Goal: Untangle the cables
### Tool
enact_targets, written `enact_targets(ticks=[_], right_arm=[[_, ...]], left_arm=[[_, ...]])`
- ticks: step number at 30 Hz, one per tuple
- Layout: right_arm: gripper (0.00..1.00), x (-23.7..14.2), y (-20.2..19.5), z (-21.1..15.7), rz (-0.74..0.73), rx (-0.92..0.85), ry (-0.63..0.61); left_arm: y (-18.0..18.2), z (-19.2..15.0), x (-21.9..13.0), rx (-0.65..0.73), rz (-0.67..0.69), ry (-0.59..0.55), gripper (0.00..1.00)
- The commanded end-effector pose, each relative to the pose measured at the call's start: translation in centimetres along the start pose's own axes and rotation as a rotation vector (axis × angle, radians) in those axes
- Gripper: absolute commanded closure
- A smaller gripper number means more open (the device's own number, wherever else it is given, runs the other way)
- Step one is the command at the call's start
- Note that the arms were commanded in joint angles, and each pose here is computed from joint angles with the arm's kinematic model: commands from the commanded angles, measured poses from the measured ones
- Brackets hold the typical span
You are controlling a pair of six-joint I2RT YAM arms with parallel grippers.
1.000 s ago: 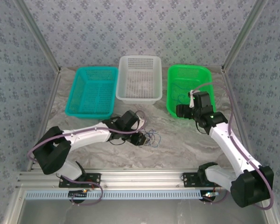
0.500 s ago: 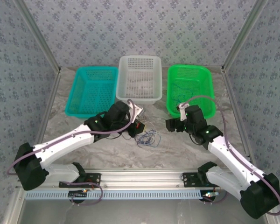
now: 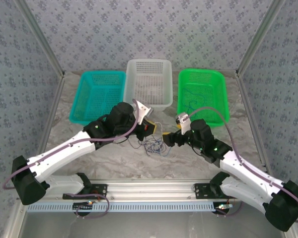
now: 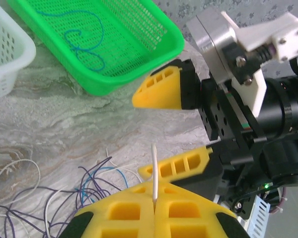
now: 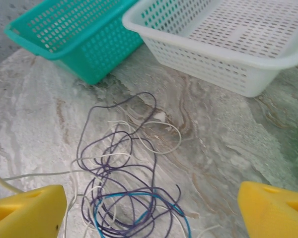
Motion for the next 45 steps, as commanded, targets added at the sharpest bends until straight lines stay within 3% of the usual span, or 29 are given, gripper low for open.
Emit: enact_targets(ticks=[1, 5, 10, 25, 39, 45], right_arm=[[0.09, -0.4, 0.7, 1.2, 0.045, -0.007, -0.081], [0.09, -0.3, 1.4, 1.7, 0.067, -0.013, -0.109], [0.09, -0.9, 1.7, 1.6, 0.047, -0.033, -0.106], [0.1, -2.1, 1.4, 0.0, -0.01, -0.014, -0.077], [0.11, 1.7, 0.2, -0.3, -0.14, 0.093, -0.156], [0.16, 3.3, 0.0, -0.6, -0.232, 0.103, -0.117]], left_arm=[[-1.2, 1.2, -0.8, 0.03, -0.041, -0.043, 1.0], [-1.3, 1.7, -0.8, 0.028, -0.042, -0.067, 1.0], [-0.2, 1.6, 0.0, -0.004, 0.083, -0.034, 1.0], [0.1, 1.4, 0.5, -0.007, 0.093, -0.025, 1.0], [-2.9, 0.9, 2.1, 0.026, -0.088, -0.004, 1.0], [-3.9, 2.0, 0.2, 0.049, -0.114, -0.068, 1.0]])
Point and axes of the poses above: each hand's point on the last joint's axis, 136 mm out from that joint toward the fingers, its own x axis out along the fingers, its own y axis along the line the jaws close on, z = x × y, the point moved 9 cm from there along -x, back along the fingers, and after that the axes turned 10 degrees about -x, right-handed, at the moved point
